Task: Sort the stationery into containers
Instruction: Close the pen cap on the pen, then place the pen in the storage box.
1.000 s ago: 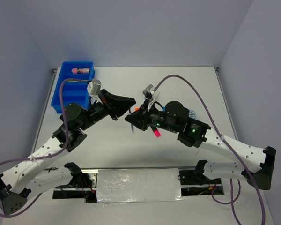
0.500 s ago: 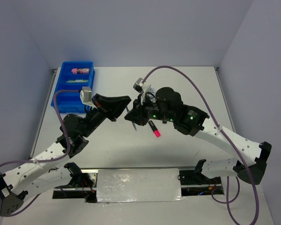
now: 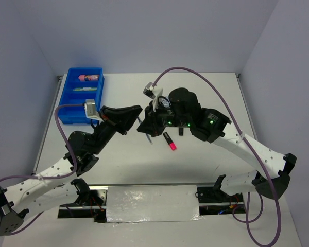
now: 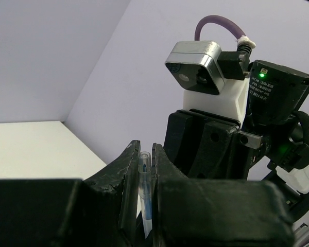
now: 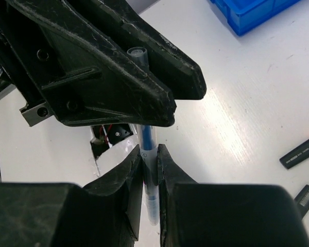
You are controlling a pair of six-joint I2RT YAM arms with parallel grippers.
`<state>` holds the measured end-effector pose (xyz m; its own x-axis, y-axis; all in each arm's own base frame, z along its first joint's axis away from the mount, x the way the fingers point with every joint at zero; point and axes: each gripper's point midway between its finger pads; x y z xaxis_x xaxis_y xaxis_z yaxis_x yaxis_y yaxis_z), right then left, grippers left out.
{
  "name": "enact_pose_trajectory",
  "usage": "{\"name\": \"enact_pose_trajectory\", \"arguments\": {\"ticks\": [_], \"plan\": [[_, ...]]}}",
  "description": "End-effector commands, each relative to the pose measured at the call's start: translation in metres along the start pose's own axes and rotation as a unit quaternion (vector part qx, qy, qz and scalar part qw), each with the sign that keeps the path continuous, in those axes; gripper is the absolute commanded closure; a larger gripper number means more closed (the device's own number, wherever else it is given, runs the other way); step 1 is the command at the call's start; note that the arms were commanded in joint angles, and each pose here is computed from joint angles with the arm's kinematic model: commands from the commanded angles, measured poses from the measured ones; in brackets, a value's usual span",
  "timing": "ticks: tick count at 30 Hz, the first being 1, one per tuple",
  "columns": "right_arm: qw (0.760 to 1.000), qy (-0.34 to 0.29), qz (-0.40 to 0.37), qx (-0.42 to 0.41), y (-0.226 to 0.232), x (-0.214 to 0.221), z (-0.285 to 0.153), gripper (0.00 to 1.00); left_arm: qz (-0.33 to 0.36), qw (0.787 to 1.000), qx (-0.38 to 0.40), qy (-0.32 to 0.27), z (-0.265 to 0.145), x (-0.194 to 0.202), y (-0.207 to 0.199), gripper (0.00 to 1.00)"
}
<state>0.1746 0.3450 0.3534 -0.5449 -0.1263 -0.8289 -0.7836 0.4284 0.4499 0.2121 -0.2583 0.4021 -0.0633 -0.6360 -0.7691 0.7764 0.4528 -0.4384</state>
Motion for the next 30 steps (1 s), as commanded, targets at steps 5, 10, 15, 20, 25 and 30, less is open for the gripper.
{"name": "enact_pose_trajectory", "arguments": {"ticks": [5, 10, 15, 20, 25, 30], "plan": [[0.961, -0.239, -0.086, -0.104, 0.045, -0.108, -0.037, 1.0, 0.053, 0.973, -0.075, 0.21, -0.036, 0.071, 0.023, 0.92], [0.978, -0.186, -0.065, -0.075, 0.022, -0.054, -0.014, 1.0, 0.094, 0.974, -0.14, 0.152, -0.021, 0.007, 0.027, 0.5], [0.983, -0.17, -0.045, -0.048, 0.007, -0.038, -0.011, 1.0, 0.103, 0.976, -0.13, 0.14, -0.001, -0.022, 0.01, 0.55], [0.984, -0.167, -0.045, -0.045, 0.006, -0.036, -0.012, 1.0, 0.092, 0.973, -0.123, 0.172, 0.004, 0.003, 0.013, 0.8], [0.984, -0.172, -0.037, -0.031, 0.001, -0.04, -0.009, 1.0, 0.077, 0.967, -0.112, 0.217, -0.006, 0.04, 0.019, 0.71], [0.983, -0.178, -0.031, -0.028, 0.002, -0.048, -0.007, 1.0, 0.067, 0.961, -0.112, 0.245, -0.012, 0.062, 0.025, 0.54]]}}
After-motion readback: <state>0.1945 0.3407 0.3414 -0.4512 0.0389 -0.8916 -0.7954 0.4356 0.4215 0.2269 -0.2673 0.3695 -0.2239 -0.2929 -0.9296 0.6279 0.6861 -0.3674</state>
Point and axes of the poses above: each gripper's point midway between its finger pads, its own z axis out along the fingers, its own y axis along the line the jaws close on, x = y × z, and after that the axes turned 8 degrees about z, right-handed
